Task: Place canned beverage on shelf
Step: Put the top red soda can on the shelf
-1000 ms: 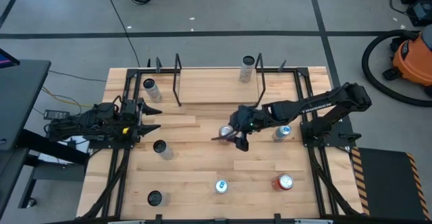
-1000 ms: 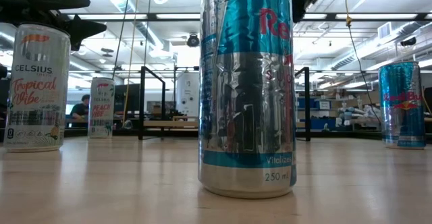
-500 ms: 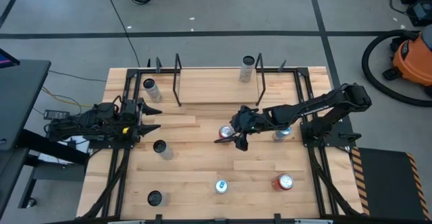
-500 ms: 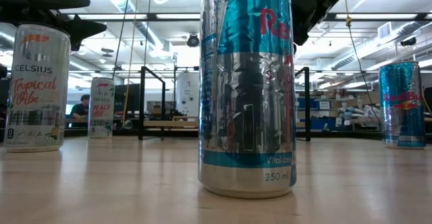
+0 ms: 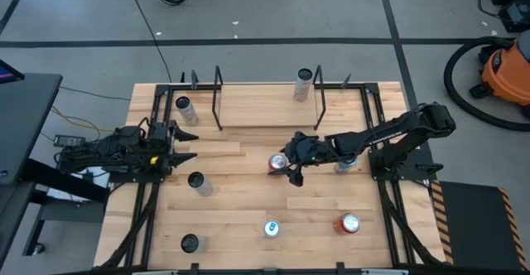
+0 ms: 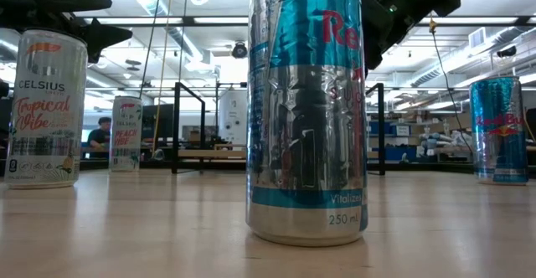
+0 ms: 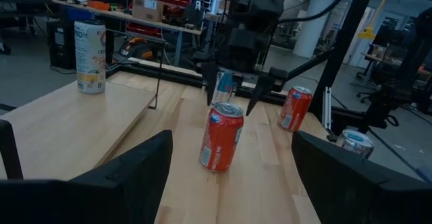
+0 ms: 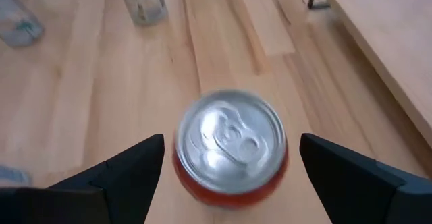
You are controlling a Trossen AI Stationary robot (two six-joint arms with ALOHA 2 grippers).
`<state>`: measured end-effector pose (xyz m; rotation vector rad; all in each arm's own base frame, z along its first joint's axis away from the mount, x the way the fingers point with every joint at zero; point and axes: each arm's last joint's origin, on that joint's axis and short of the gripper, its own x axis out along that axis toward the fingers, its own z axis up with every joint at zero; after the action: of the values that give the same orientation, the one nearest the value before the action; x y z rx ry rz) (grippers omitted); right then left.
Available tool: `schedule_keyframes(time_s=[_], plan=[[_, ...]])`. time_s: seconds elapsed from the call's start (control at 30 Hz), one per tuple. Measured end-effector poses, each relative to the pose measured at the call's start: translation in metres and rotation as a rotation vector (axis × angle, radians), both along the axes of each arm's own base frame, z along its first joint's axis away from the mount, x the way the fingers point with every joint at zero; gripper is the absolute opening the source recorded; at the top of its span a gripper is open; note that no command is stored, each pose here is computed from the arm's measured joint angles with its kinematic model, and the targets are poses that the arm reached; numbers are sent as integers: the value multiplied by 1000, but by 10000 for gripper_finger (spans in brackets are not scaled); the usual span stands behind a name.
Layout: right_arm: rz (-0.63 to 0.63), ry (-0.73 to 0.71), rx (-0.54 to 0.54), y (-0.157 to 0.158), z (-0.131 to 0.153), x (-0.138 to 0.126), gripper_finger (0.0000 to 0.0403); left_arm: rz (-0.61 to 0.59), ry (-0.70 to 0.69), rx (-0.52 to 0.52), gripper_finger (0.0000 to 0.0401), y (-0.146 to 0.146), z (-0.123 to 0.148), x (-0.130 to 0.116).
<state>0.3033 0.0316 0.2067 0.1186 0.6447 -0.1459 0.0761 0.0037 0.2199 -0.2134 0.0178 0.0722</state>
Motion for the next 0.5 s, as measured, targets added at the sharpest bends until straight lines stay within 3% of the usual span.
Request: schedule_keyframes(time_s=[0.5], plan=[[-8, -41, -1, -1, -13, -5, 355, 0, 0, 0, 309, 0, 0, 0]])
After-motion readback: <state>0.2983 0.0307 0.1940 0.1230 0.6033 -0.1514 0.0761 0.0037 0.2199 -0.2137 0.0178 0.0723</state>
